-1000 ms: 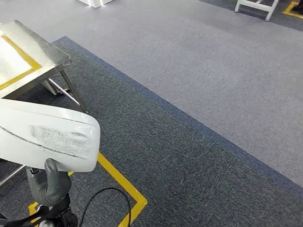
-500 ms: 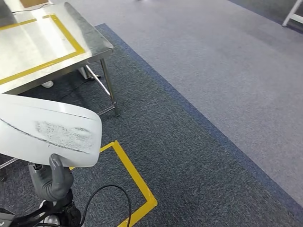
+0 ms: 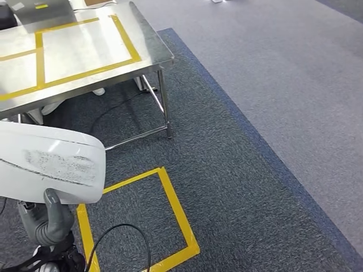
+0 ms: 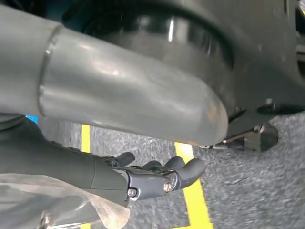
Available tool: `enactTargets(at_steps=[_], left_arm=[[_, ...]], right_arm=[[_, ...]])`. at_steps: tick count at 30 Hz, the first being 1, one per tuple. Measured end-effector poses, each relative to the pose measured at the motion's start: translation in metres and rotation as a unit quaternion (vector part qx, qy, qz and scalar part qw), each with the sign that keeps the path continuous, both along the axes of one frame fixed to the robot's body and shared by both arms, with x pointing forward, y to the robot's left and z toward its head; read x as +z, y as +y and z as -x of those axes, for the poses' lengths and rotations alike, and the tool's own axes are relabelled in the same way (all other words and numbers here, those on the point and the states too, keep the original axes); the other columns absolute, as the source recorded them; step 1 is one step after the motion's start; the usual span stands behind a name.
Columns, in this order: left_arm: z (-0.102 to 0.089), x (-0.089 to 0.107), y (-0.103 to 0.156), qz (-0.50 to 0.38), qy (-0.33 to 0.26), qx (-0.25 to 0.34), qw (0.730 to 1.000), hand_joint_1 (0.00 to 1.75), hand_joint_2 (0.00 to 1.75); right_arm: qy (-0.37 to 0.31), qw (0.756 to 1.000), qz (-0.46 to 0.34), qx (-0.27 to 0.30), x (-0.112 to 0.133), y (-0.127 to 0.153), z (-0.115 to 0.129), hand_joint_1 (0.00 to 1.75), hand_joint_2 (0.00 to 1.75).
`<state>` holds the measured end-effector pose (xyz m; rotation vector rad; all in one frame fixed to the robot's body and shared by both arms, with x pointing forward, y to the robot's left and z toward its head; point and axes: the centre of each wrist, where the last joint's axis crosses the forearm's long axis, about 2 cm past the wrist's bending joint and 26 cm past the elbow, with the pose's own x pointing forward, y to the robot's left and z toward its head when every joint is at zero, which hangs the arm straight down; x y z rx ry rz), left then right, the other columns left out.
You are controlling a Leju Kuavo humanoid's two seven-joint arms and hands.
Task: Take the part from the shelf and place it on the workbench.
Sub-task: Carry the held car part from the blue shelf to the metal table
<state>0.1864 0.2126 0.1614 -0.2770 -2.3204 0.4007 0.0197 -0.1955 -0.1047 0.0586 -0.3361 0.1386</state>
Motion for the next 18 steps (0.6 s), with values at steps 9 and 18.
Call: enactTargets(at_steps=[9, 18], left_arm=[[-0.002, -0.005, 0.014, -0.012, 0.007, 0.02, 1.0, 1.75, 1.75], [-0.002, -0.007, 0.02, -0.018, 0.01, 0.03, 0.999, 1.75, 1.75]], right_arm=[[-0.007, 1.0, -0.002, 0.013, 0.001, -0.001, -0.013, 0.0, 0.0], [-0.013, 1.0, -0.001, 0.017, 0.001, -0.001, -0.018, 0.0, 0.0]])
